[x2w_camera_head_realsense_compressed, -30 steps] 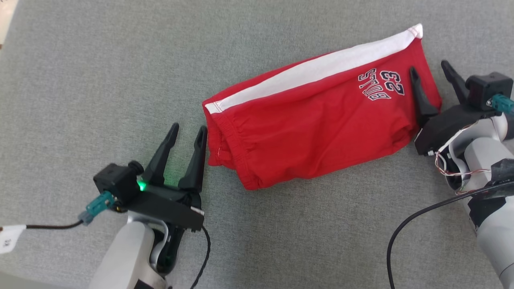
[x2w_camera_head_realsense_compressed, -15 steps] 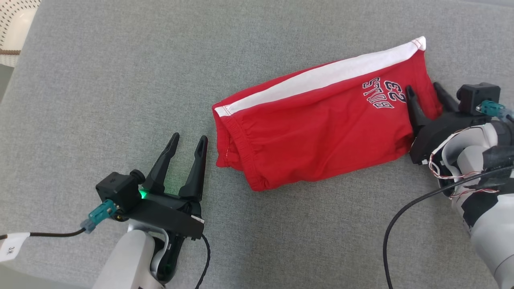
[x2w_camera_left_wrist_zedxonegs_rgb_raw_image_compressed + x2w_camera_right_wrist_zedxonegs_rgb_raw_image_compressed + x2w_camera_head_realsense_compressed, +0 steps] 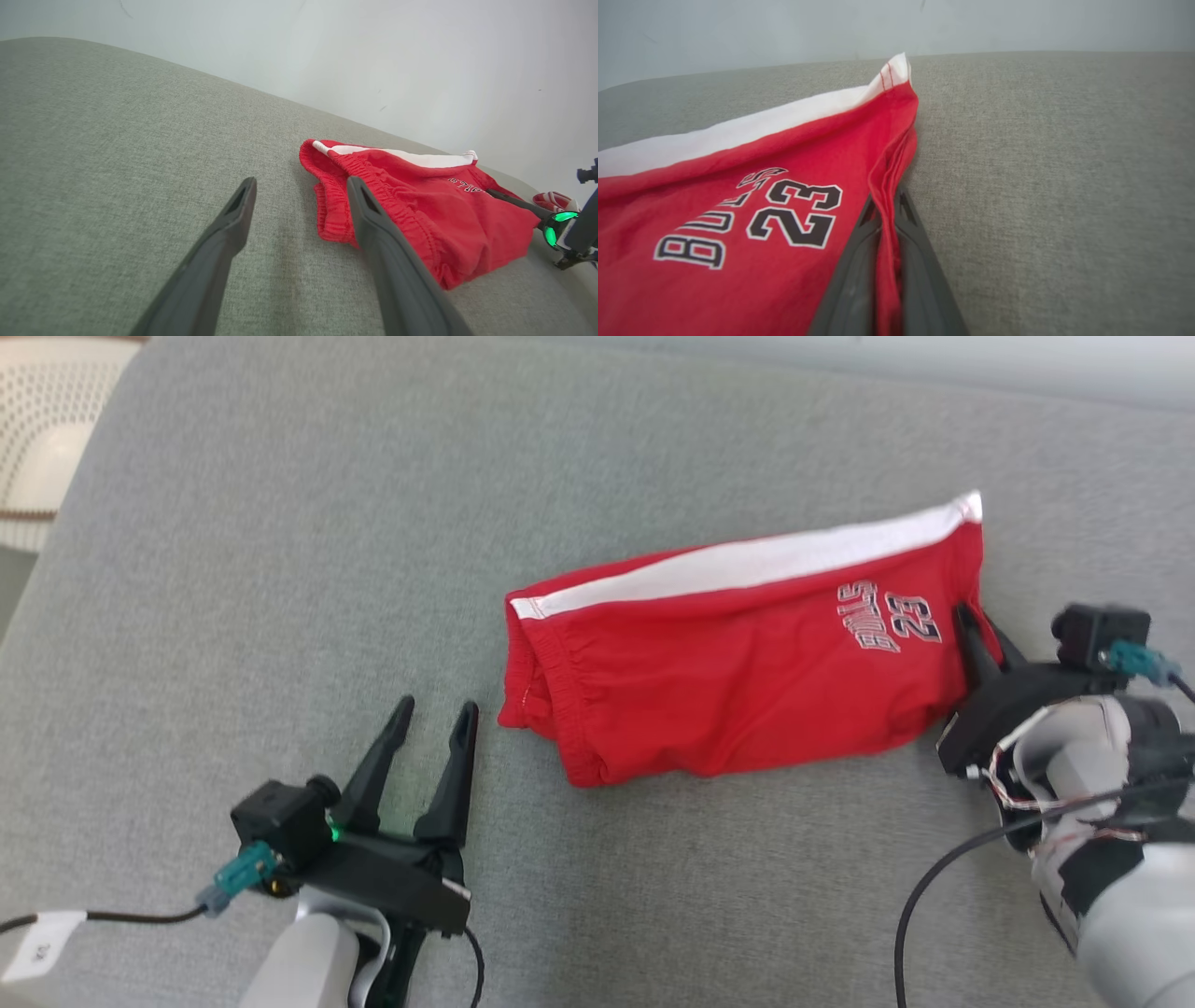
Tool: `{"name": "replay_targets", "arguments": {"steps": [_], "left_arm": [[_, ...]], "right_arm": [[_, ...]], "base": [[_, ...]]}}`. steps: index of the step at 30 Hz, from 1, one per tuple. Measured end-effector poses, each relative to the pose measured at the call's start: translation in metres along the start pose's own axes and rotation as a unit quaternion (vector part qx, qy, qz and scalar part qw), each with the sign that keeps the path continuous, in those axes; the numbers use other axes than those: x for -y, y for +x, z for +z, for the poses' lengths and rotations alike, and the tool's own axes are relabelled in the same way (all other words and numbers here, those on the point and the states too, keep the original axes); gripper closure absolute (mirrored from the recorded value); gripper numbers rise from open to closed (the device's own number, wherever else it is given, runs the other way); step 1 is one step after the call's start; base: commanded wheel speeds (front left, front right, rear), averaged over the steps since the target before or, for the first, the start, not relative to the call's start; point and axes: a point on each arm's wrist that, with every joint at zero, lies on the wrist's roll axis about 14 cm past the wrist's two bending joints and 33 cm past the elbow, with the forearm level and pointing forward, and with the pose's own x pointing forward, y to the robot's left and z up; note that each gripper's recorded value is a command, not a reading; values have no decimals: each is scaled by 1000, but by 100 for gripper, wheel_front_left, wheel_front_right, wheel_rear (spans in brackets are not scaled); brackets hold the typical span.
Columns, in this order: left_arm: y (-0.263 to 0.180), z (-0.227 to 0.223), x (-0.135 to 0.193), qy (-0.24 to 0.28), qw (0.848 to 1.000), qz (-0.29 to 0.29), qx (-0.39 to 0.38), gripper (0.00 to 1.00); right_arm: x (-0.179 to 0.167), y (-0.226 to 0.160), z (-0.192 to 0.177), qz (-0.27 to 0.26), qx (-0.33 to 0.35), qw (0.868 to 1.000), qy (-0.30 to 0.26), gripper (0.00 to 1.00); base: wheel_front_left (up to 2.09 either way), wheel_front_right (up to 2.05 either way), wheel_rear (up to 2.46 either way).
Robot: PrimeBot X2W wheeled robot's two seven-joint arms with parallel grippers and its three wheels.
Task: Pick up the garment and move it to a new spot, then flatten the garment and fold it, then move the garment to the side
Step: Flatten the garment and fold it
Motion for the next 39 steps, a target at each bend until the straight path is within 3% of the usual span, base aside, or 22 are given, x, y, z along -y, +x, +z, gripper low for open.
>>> {"name": "replay_targets", "arguments": {"steps": [13, 26, 32, 39], "left_arm": [[-16, 7, 17, 6, 1000, -11, 6, 0], [-29, 10, 32, 2, 1000, -24, 9, 0], [-30, 9, 27, 2, 1000, -17, 7, 0], [-33, 6, 24, 1, 1000, -12, 3, 0]], "right_arm": [[6, -74, -9, -55, 40, 994, 89, 100], [25, -114, -3, -97, 64, 991, 70, 100], [14, -105, 26, -72, 101, 991, 39, 100], [-48, -95, 75, 25, 169, 985, -16, 100]], "base": [[0, 0, 0], [0, 0, 0], [0, 0, 0], [0, 0, 0]]}}
